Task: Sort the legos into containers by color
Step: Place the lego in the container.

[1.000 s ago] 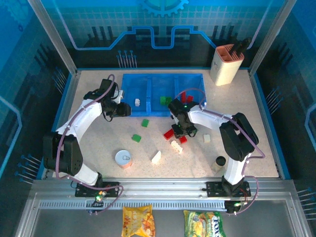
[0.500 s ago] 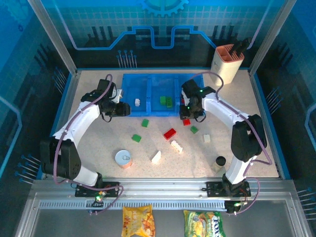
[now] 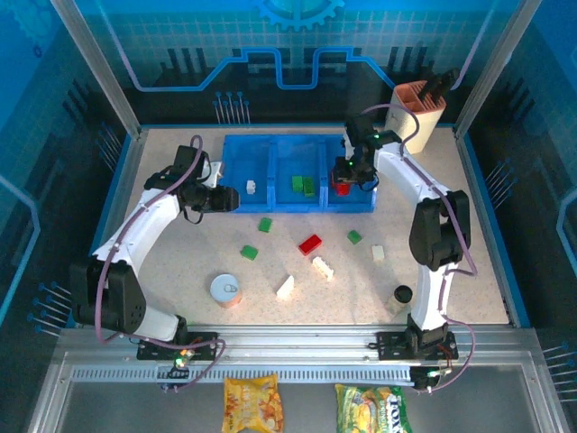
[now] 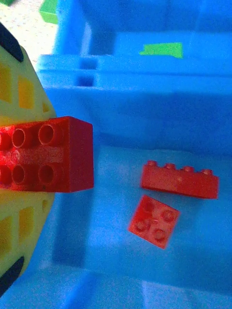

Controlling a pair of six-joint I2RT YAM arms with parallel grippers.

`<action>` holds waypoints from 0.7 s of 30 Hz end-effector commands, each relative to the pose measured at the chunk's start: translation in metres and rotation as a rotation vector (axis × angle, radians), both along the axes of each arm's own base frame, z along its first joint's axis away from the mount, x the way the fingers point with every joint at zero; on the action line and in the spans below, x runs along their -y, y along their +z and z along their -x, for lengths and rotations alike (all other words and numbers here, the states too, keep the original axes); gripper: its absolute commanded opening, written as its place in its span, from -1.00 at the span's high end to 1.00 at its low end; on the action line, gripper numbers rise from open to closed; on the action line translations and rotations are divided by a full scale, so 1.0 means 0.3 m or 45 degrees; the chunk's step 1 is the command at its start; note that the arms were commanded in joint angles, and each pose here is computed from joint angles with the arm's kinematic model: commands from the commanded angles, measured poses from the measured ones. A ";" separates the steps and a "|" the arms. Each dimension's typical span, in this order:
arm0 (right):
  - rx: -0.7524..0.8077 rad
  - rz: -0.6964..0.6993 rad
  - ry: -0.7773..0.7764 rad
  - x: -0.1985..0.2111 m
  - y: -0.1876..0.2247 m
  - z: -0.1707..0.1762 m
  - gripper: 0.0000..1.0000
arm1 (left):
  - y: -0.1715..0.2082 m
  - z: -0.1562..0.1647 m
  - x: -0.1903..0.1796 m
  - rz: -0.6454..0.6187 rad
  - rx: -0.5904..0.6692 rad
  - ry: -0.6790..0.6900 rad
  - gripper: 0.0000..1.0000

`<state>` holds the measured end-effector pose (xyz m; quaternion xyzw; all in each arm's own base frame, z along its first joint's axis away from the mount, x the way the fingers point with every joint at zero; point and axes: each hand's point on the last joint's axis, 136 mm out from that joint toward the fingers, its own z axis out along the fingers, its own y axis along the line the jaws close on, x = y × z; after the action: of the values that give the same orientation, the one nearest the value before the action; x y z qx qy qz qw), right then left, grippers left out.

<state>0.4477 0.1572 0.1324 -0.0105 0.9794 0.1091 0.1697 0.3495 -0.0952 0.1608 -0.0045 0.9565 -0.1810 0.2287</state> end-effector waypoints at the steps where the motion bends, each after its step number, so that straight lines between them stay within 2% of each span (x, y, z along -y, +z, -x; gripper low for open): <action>1: -0.005 0.013 -0.049 0.031 -0.003 -0.050 0.39 | 0.022 0.005 -0.001 0.024 0.036 -0.019 -0.05; 6: -0.006 0.189 -0.112 0.106 -0.030 -0.105 0.41 | 0.009 0.004 -0.005 0.016 0.021 -0.013 -0.04; 15: 0.002 0.470 -0.261 0.204 -0.061 -0.137 0.44 | 0.009 0.002 -0.008 0.016 0.018 -0.006 -0.04; 21: 0.006 0.568 -0.282 0.221 -0.086 -0.152 0.45 | 0.008 0.003 -0.006 0.019 0.014 -0.011 -0.05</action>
<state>0.4947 0.1002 0.1094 0.0506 0.9785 -0.0842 0.1815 0.3497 -0.0941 0.1609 -0.0061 0.9564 -0.1815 0.2289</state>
